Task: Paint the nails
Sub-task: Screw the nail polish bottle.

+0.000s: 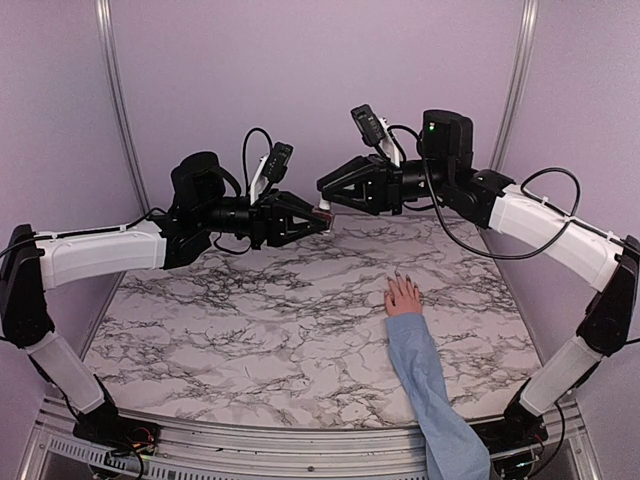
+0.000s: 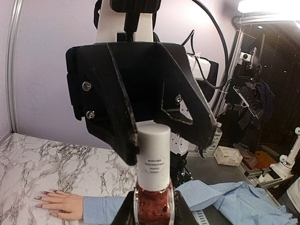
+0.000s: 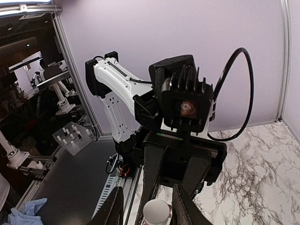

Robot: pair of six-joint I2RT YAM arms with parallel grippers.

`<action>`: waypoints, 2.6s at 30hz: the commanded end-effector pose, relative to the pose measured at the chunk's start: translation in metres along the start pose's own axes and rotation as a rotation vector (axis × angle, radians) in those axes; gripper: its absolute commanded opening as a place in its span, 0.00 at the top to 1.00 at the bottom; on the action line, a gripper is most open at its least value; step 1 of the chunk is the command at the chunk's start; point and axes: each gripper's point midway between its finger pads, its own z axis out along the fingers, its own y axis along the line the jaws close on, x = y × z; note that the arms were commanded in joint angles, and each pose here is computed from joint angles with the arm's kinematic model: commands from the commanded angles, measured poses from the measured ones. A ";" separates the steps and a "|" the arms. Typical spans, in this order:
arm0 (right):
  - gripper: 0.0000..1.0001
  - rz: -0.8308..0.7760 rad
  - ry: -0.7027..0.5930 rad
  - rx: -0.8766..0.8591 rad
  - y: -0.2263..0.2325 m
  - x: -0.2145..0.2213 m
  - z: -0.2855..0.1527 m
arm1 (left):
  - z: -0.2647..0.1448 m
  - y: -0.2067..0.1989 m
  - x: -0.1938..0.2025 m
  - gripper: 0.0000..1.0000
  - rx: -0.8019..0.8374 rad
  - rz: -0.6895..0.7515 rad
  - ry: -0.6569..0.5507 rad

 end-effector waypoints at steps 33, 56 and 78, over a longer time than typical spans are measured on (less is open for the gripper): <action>1.00 0.076 0.057 0.138 -0.019 0.019 0.015 | -0.023 0.035 -0.036 1.00 -0.354 0.170 -0.160; 1.00 0.274 0.046 0.700 -0.125 0.043 0.014 | -0.039 0.114 -0.020 1.00 -0.889 0.250 -0.182; 1.00 0.284 0.006 1.019 -0.159 0.064 -0.011 | -0.009 0.144 -0.012 1.00 -1.029 0.316 -0.172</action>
